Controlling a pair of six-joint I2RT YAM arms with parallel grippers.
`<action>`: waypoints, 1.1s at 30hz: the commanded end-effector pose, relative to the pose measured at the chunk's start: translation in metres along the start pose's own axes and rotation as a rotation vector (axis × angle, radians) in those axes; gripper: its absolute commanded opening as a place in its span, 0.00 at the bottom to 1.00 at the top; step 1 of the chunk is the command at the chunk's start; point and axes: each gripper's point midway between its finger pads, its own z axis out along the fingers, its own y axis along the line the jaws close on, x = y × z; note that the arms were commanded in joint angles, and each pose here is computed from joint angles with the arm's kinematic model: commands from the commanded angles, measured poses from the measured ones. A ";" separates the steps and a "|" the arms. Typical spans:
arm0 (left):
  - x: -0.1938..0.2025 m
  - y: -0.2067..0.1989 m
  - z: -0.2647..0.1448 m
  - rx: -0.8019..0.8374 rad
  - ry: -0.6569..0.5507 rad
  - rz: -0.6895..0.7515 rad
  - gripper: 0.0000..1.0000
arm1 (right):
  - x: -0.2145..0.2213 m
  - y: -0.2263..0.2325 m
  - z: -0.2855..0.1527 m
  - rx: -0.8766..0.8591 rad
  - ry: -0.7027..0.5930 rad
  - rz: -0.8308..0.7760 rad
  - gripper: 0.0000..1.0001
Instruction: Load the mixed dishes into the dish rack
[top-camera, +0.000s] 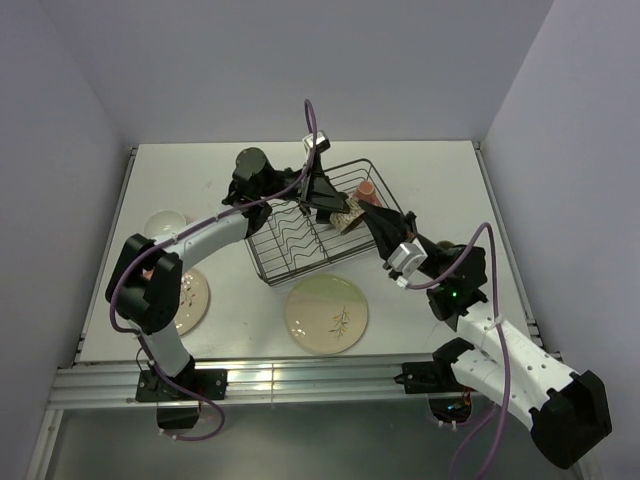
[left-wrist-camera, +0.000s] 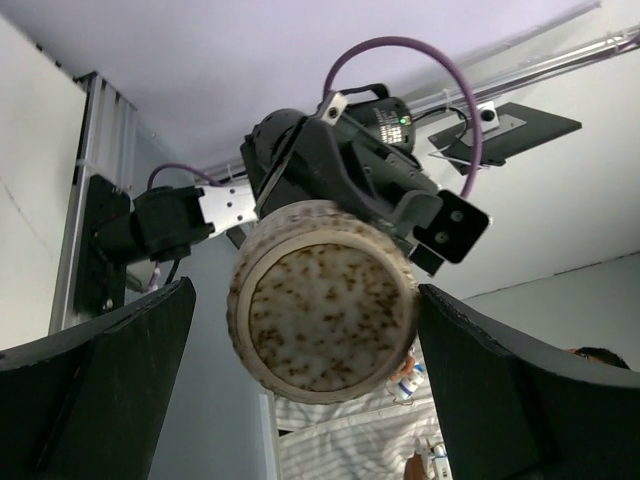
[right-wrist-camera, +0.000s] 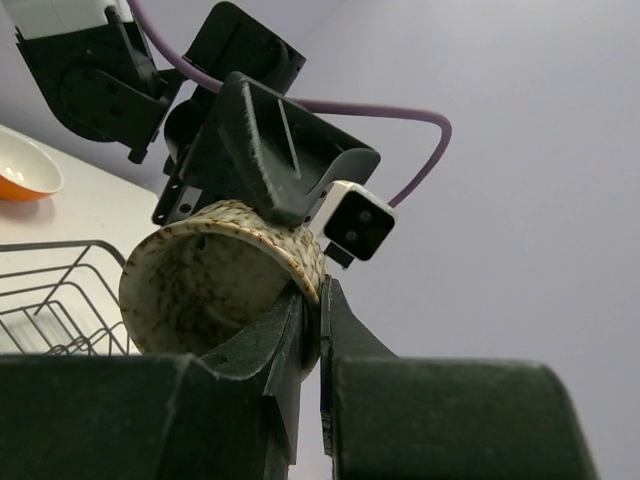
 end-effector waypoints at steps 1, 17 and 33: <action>0.009 -0.017 0.001 -0.010 0.046 0.100 0.98 | -0.017 -0.025 0.005 0.084 -0.048 -0.068 0.00; 0.009 -0.031 -0.001 0.092 0.058 0.081 0.11 | 0.000 -0.013 0.000 0.073 0.000 -0.056 0.25; -0.078 0.098 -0.062 -0.670 -0.226 0.184 0.00 | 0.040 -0.014 -0.034 0.124 0.306 0.173 0.80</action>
